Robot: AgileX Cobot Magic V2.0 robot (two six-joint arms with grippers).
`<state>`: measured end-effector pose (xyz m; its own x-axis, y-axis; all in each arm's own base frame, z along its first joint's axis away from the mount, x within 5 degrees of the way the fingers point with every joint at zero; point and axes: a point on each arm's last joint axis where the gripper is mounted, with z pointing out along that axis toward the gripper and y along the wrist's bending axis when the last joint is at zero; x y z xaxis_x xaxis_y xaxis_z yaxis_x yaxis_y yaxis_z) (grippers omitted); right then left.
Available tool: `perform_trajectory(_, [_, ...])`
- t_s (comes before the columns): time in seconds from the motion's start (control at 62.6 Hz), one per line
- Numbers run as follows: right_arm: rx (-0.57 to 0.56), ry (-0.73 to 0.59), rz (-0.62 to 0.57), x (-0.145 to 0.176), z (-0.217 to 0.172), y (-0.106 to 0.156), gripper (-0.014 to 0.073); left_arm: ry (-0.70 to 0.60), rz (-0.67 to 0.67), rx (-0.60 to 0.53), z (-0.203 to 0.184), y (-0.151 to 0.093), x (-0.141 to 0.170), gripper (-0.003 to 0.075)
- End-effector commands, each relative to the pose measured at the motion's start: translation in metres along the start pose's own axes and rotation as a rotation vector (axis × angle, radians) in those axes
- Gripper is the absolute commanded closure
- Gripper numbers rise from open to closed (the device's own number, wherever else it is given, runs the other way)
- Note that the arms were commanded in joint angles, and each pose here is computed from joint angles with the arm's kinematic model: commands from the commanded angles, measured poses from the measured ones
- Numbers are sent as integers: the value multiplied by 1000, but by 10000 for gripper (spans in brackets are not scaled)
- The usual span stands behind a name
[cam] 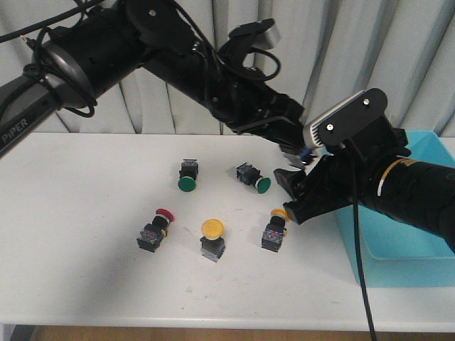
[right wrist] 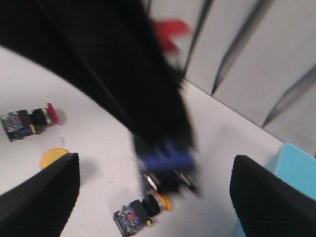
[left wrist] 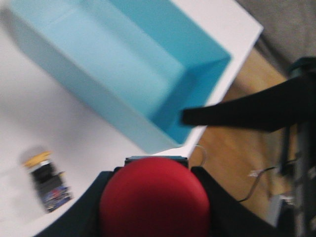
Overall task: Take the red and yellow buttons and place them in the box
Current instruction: 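Carry the red button toward the right gripper and close the right gripper on it, then open the left gripper and move the red button over the box with the right gripper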
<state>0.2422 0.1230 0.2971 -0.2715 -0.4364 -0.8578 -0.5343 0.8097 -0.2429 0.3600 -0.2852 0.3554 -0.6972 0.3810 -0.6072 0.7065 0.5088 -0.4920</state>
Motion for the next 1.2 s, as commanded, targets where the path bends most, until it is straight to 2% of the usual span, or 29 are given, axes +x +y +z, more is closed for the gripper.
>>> perform_trajectory(0.0, [12,-135,-43,-23,-11,0,2,-133,27,99,-31,-39,-14,727])
perform_trajectory(0.16, [14,-125,-35,-22,-11,-1,21,-114,19,136,-33,-44,-13,727])
perform_trajectory(0.272, [16,-135,-34,-23,-13,-2,87,-110,19,144,-38,-48,-12,727])
perform_trajectory(0.384, [16,-135,-32,-23,-13,-2,259,-114,28,145,-43,-52,-12,727])
perform_trajectory(0.543, [13,-141,-15,-23,-13,-1,608,-112,32,146,-45,-53,-11,723])
perform_trajectory(0.767, [20,-168,-7,-27,-21,-2,602,-113,38,129,-45,-52,-11,691])
perform_trajectory(0.895, [27,-191,-10,-31,-29,-4,601,-118,63,88,-45,-48,-12,626])
perform_trajectory(1.007, [31,-194,-22,-31,-31,-4,599,-124,80,42,-45,-44,-12,517])
perform_trajectory(1.183, [33,-188,-42,-30,-30,-4,599,-109,77,57,-45,-46,-11,271])
